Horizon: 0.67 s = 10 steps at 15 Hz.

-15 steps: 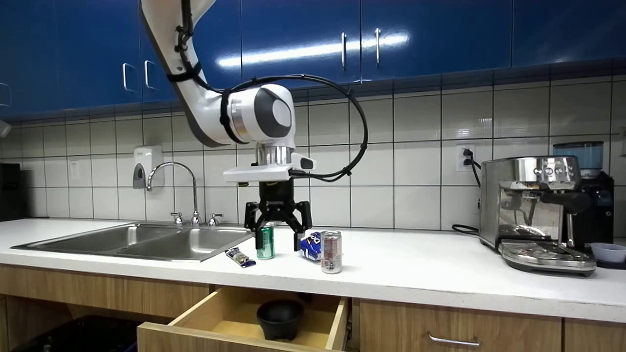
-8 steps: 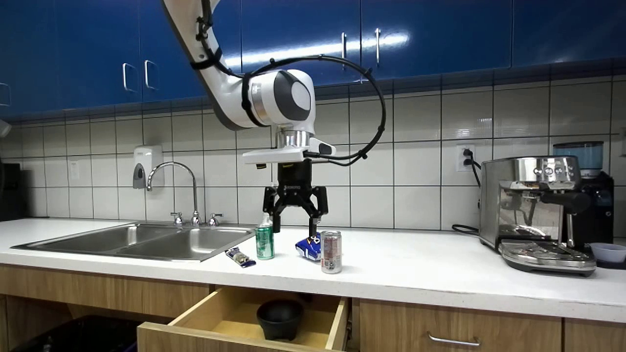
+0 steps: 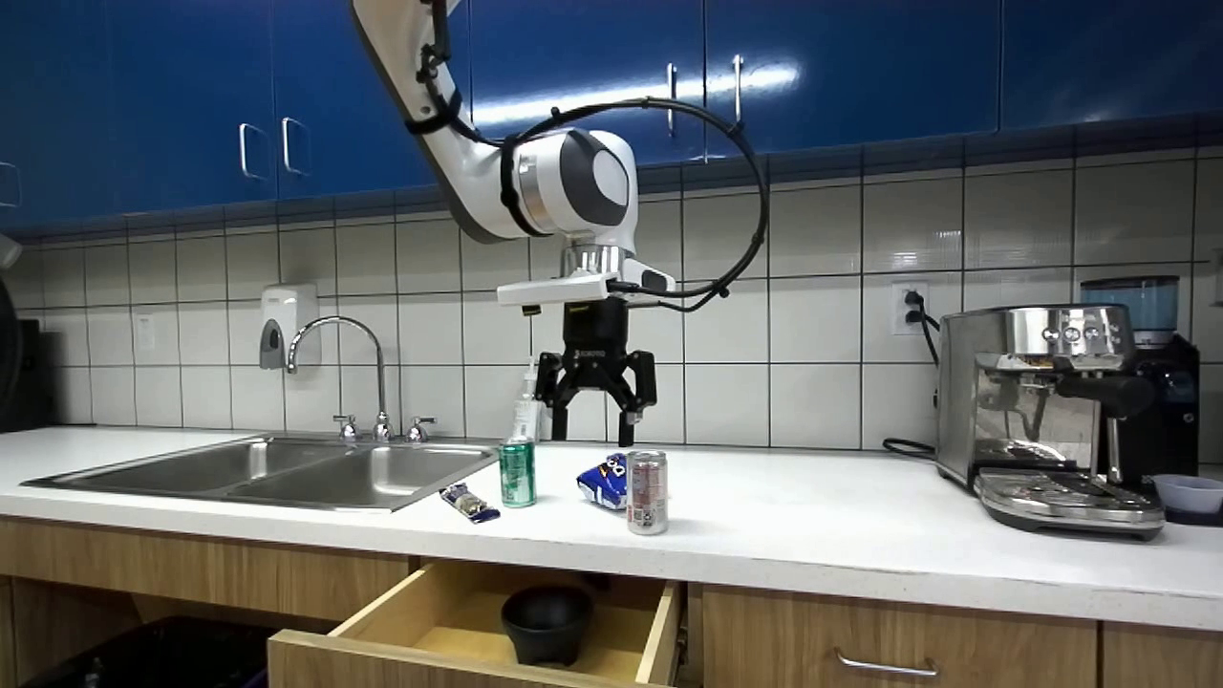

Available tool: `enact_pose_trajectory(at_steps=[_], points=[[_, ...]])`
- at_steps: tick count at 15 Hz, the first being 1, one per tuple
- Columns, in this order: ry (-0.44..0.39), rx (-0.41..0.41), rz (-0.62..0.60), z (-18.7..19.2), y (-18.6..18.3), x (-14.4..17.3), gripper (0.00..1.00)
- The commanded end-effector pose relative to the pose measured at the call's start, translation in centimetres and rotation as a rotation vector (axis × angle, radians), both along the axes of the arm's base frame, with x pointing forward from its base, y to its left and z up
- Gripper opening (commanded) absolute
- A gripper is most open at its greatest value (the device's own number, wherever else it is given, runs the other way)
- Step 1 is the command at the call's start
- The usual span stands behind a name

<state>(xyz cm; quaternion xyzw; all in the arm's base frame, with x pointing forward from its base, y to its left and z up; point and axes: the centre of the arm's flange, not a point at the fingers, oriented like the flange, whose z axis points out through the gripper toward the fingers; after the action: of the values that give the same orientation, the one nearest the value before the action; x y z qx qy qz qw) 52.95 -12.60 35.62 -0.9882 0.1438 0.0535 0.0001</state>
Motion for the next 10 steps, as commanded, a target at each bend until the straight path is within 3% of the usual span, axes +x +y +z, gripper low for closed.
enact_pose_trajectory(at_steps=[1, 7, 10], points=[[0.001, -0.001, 0.000, 0.0, 0.0, 0.2, 1.00], [0.003, -0.001, 0.000, 0.0, -0.1, 0.3, 1.00], [-0.018, 0.002, -0.046, 0.3, 0.4, 2.0, 1.00]])
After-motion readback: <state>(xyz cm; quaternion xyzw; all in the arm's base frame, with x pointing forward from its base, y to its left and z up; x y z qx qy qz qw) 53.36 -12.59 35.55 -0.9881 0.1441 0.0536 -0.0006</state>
